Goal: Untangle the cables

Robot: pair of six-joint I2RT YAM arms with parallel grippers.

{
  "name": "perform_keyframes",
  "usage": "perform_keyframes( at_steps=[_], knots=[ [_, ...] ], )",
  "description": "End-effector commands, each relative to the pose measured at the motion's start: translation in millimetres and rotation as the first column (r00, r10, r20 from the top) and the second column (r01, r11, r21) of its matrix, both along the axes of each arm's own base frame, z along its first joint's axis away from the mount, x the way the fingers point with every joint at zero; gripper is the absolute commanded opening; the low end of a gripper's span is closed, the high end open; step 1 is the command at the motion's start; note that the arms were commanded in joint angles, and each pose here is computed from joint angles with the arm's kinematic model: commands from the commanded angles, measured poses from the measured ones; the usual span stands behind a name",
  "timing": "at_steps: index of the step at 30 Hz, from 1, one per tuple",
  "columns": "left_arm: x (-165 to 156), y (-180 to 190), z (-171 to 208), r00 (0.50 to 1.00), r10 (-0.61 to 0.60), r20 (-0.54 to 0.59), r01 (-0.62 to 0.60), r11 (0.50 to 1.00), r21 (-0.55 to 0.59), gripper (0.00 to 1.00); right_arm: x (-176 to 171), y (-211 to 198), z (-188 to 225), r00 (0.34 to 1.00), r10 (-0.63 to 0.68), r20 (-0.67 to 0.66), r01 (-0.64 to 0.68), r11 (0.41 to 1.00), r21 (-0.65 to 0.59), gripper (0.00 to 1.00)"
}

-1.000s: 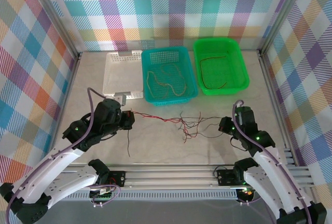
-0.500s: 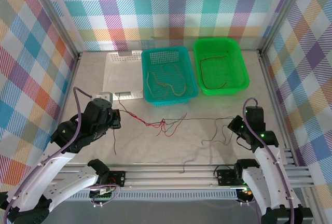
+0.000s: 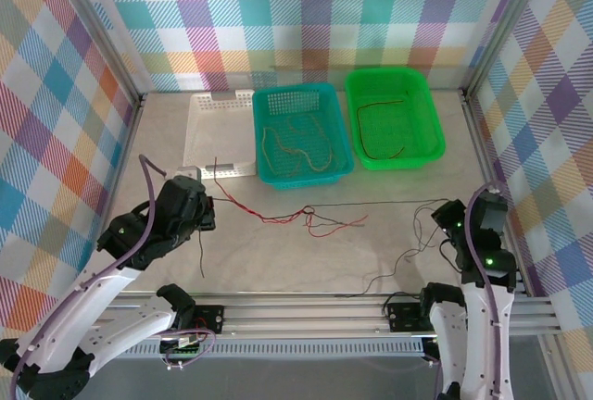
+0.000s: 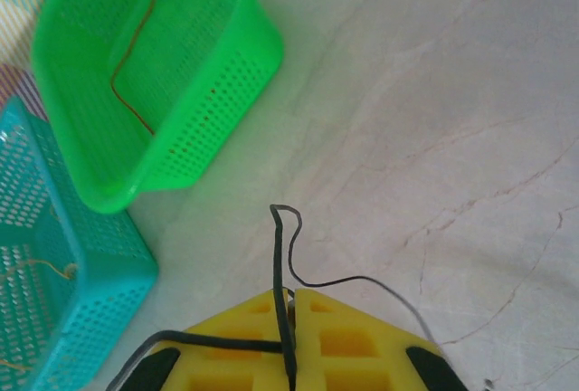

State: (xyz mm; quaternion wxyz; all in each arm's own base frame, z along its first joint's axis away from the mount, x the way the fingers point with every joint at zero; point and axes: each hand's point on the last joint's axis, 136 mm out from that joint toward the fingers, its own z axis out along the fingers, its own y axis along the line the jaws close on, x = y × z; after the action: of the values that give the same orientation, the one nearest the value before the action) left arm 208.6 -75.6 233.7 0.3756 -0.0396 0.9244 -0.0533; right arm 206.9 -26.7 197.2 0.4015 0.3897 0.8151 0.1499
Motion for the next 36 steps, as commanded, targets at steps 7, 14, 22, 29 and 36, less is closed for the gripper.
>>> perform_keyframes(
  at_steps=[7, 14, 22, 29, 36],
  knots=[
    [2, 8, -25, 0.997, 0.018, -0.074, -0.012, 0.997, 0.079, 0.00, 7, 0, 76, 0.985, -0.016, 0.170, 0.012, 1.000, 0.022, 0.00],
    [4, 2, -35, 0.992, -0.004, -0.123, 0.016, 0.995, 0.100, 0.00, 11, 15, 145, 0.953, 0.084, 0.291, -0.087, 0.996, -0.004, 0.00],
    [6, -6, -44, 0.986, -0.033, -0.162, 0.047, 0.995, 0.089, 0.00, 20, 49, 199, 0.884, 0.263, 0.386, -0.294, 0.955, 0.022, 0.00],
    [4, -29, -50, 0.971, -0.118, -0.208, 0.119, 0.993, -0.005, 0.00, 34, 106, 208, 0.693, 0.524, 0.495, -0.652, 0.749, 0.119, 0.00],
    [5, -62, -37, 0.954, -0.209, -0.216, 0.176, 0.971, -0.160, 0.29, 24, 132, 207, 0.563, 0.626, 0.540, -0.774, 0.628, 0.080, 0.00]
  ],
)
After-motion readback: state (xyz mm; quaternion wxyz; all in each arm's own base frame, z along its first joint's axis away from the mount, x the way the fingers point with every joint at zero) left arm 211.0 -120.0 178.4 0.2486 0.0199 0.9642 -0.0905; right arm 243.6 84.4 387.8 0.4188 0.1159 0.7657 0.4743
